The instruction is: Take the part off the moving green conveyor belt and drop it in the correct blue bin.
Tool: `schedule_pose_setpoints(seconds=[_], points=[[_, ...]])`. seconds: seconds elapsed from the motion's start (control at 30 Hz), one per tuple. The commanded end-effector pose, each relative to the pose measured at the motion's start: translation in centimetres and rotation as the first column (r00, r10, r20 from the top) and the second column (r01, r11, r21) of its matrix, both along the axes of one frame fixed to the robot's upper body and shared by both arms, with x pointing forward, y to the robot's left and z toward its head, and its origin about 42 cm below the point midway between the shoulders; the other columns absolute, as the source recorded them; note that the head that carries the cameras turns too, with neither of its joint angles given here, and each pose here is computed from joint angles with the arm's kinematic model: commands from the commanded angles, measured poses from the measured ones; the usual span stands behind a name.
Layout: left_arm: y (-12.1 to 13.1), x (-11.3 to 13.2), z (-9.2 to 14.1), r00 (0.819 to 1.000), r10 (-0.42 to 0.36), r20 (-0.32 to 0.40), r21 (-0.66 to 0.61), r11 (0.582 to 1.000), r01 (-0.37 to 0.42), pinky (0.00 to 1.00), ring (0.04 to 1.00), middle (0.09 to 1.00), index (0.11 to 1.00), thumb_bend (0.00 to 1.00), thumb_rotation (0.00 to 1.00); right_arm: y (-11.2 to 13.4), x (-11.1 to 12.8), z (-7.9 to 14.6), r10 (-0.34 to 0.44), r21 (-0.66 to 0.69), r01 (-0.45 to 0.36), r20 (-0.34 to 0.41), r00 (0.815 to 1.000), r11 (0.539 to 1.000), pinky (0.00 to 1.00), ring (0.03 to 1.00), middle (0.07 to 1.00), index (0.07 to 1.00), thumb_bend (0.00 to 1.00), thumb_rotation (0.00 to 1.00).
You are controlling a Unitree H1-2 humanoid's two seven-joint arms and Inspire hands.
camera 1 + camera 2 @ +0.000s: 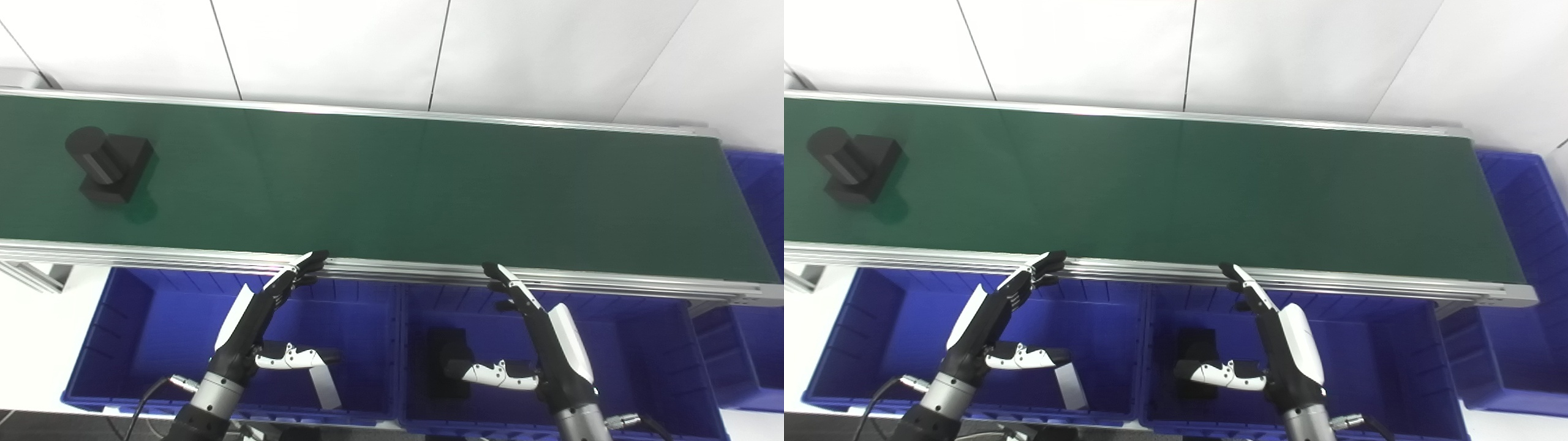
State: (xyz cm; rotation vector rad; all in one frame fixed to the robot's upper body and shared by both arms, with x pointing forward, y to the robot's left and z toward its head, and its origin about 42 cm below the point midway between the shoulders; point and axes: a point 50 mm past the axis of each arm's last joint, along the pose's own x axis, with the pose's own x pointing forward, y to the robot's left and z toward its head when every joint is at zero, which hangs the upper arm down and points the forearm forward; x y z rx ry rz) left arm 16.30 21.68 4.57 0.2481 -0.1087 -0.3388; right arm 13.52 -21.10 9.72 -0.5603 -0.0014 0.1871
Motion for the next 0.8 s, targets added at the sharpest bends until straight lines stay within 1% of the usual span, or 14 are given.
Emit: schedule_pose_setpoints(seconds=[0.0, 0.3, 0.4, 0.53, 0.77], points=[[-0.26, 0.36, 0.9, 0.999, 0.007, 0.054, -0.025, 1.0, -0.005, 0.79, 0.868, 0.894, 0.862, 0.91, 0.35, 0.11, 0.01, 1.0, 0.005, 0.02, -0.005, 0.026, 1.0, 1.0, 0.7, 0.831, 0.886, 0.891, 0.97, 0.41], [-0.25, 0.39, 0.82, 0.999, 0.006, 0.054, -0.016, 1.0, -0.006, 0.78, 0.858, 0.887, 0.854, 0.92, 0.36, 0.11, 0.06, 0.65, 0.01, 0.023, -0.01, 0.033, 0.999, 1.0, 0.69, 0.816, 0.875, 0.889, 0.97, 0.41], [-0.15, 0.41, 0.8, 0.998, 0.004, 0.055, -0.009, 1.0, -0.003, 0.8, 0.867, 0.891, 0.859, 0.92, 0.37, 0.15, 0.09, 0.61, 0.009, 0.025, -0.009, 0.03, 1.0, 1.0, 0.68, 0.815, 0.883, 0.891, 0.97, 0.4], [-0.07, 0.49, 0.78, 0.999, 0.001, 0.053, -0.011, 1.0, -0.001, 0.8, 0.866, 0.891, 0.856, 0.92, 0.36, 0.25, 0.13, 0.54, 0.006, 0.015, -0.007, 0.033, 0.999, 1.0, 0.67, 0.808, 0.873, 0.886, 0.97, 0.4], [0.04, 0.42, 0.58, 0.999, 0.01, 0.045, -0.01, 1.0, -0.009, 0.78, 0.859, 0.886, 0.854, 0.93, 0.35, 0.44, 0.0, 0.33, 0.001, 0.035, -0.002, 0.031, 1.0, 0.999, 0.69, 0.82, 0.878, 0.891, 0.97, 0.4]])
